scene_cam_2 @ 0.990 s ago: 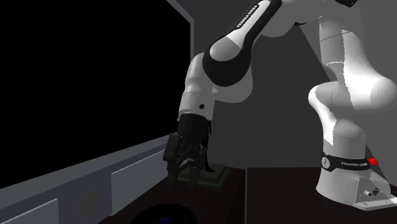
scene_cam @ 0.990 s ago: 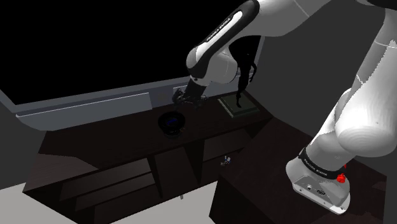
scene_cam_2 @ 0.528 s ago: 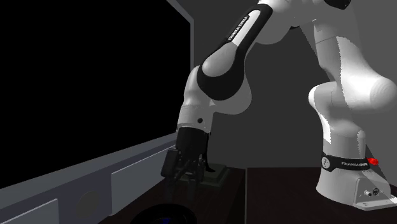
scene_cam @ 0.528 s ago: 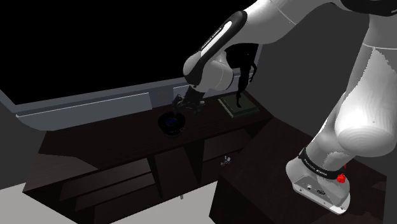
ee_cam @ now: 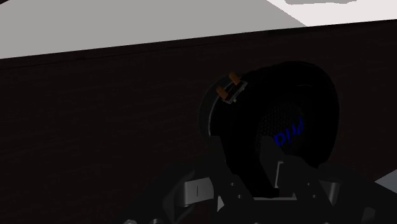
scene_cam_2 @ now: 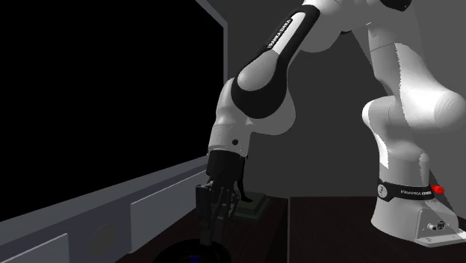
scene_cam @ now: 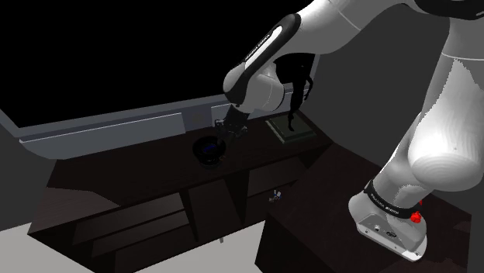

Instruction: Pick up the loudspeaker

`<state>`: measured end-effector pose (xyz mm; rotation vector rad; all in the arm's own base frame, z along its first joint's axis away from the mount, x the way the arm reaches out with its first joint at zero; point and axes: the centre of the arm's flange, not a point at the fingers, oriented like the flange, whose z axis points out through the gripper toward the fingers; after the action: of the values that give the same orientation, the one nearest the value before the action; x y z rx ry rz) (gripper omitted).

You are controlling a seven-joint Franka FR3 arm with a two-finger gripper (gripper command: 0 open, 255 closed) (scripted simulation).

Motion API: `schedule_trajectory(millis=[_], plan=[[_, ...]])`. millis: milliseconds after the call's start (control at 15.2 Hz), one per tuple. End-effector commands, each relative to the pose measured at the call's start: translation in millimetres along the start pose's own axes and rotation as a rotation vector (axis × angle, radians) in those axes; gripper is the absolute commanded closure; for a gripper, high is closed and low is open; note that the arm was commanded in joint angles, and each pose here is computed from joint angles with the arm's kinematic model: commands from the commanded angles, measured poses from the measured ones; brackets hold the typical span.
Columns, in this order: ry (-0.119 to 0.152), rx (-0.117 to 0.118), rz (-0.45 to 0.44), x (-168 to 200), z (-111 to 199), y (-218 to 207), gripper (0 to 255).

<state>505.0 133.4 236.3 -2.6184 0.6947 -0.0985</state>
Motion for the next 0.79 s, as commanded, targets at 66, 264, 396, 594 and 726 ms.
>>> schedule_trajectory(millis=[66,264,396,594,726], plan=[[-0.001,-0.001,0.000,-0.2,0.6,0.1,255],[-0.001,-0.001,0.000,-0.8,-13.8,-6.5,255],[-0.001,-0.001,0.000,-1.2,-23.3,-11.0,255],[-0.001,-0.001,0.000,-1.9,-37.7,-17.7,255],[-0.001,-0.001,0.000,-2.3,-47.3,-22.1,255]])
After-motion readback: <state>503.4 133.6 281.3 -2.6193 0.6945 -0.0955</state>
